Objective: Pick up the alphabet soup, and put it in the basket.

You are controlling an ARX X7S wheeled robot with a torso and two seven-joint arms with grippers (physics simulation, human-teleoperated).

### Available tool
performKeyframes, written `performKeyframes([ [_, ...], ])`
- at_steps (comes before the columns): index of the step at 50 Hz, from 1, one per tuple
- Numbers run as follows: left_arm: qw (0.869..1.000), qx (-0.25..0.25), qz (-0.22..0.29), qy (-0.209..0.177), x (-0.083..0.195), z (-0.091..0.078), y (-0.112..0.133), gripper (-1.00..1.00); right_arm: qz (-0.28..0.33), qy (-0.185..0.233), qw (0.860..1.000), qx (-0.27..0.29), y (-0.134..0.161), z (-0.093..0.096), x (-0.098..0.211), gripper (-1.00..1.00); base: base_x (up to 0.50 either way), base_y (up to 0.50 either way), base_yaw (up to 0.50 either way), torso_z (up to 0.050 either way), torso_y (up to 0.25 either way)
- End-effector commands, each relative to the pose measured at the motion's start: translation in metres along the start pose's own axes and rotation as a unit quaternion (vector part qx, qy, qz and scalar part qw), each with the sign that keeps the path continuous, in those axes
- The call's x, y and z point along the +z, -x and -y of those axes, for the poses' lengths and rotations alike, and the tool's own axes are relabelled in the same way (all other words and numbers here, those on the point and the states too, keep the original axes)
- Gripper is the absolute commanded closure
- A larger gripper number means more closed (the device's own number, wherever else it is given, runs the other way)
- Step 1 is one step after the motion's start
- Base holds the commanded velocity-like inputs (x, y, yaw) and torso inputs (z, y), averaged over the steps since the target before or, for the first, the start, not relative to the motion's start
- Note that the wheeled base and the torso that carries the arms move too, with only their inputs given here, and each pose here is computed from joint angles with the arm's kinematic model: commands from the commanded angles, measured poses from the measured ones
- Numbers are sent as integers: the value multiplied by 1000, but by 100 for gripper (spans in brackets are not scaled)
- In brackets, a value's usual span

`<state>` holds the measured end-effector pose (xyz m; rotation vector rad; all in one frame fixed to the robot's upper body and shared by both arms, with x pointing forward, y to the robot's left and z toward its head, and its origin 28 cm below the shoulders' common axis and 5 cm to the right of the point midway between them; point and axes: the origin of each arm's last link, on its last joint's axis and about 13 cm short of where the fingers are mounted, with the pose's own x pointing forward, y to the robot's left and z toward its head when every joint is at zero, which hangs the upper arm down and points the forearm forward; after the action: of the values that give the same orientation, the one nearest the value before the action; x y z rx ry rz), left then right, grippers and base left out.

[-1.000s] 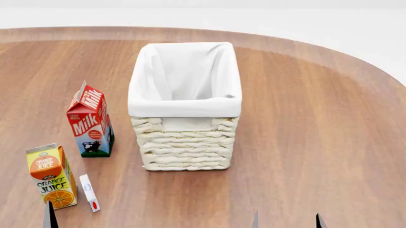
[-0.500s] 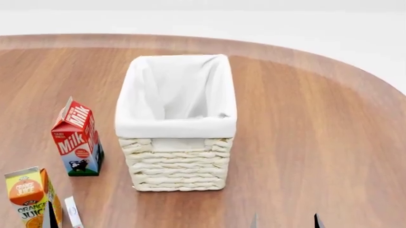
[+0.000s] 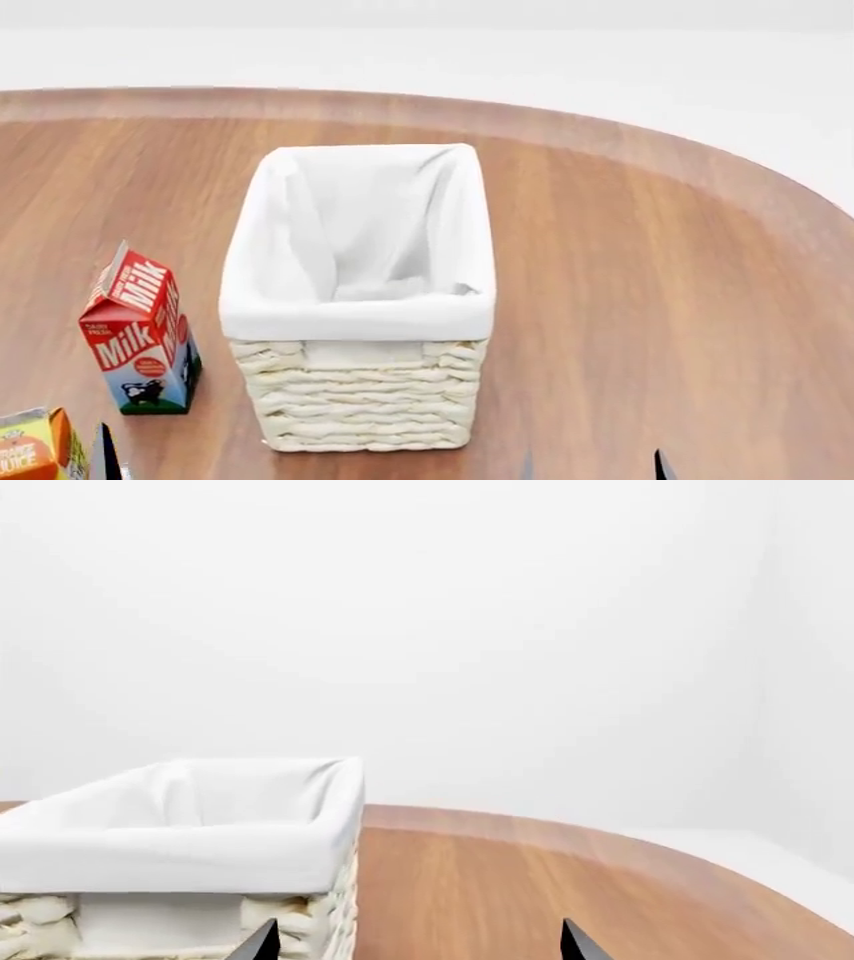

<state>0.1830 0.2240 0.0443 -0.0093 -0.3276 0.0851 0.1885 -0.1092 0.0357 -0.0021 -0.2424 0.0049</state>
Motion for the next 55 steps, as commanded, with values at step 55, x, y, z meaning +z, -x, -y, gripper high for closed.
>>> performKeyframes([
  [55, 1000, -1, -5, -10, 1, -3, -1, -100, -52, -81, 938, 333, -3, 18, -5, -100, 47, 0, 0, 0, 0],
])
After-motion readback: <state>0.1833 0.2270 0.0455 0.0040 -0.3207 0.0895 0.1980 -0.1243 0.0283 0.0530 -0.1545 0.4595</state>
